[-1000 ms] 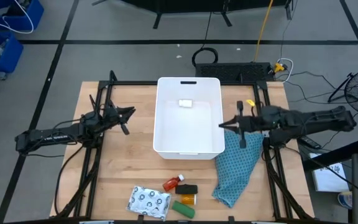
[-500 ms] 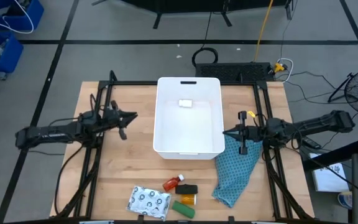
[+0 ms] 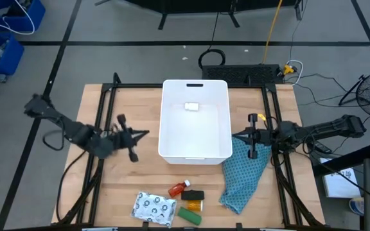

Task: Pick & place medical supplies in basket/bin
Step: Put the red bottle into the white bin

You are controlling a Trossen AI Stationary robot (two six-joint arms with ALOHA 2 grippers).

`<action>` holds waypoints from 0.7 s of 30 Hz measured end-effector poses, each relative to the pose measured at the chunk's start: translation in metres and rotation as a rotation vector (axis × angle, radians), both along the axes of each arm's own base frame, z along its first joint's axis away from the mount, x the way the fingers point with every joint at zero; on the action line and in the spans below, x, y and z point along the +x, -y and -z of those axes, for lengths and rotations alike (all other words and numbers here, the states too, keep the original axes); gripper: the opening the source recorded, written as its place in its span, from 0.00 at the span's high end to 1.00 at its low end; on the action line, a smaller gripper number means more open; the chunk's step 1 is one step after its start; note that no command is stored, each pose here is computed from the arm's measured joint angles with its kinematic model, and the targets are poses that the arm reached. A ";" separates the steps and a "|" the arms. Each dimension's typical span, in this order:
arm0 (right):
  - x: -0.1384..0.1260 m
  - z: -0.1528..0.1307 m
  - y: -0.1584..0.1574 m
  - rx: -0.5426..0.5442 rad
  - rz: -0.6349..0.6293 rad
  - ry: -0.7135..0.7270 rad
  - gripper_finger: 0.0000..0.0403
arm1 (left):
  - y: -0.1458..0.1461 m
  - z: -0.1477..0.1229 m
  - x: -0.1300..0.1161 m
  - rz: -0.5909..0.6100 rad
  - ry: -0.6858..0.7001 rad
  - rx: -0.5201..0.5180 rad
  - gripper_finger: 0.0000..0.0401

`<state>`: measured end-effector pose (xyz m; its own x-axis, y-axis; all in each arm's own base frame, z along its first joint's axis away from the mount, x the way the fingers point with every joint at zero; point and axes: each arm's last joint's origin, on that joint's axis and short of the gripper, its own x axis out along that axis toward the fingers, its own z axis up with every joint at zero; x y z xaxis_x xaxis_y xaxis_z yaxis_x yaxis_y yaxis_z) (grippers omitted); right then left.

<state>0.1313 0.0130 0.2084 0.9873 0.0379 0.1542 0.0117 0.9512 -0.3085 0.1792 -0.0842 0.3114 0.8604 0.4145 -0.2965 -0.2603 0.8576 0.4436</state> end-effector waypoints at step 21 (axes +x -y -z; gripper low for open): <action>0.000 0.002 0.000 0.125 -0.021 -0.031 1.00 | 0.095 0.090 0.076 -0.038 -0.288 -0.644 0.76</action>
<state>0.1317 0.0131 0.2059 0.9909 0.0412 0.1282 -0.0166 0.9822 -0.1872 0.2555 -0.1794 0.2218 0.6991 0.1083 -0.7067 -0.2435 0.9654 -0.0929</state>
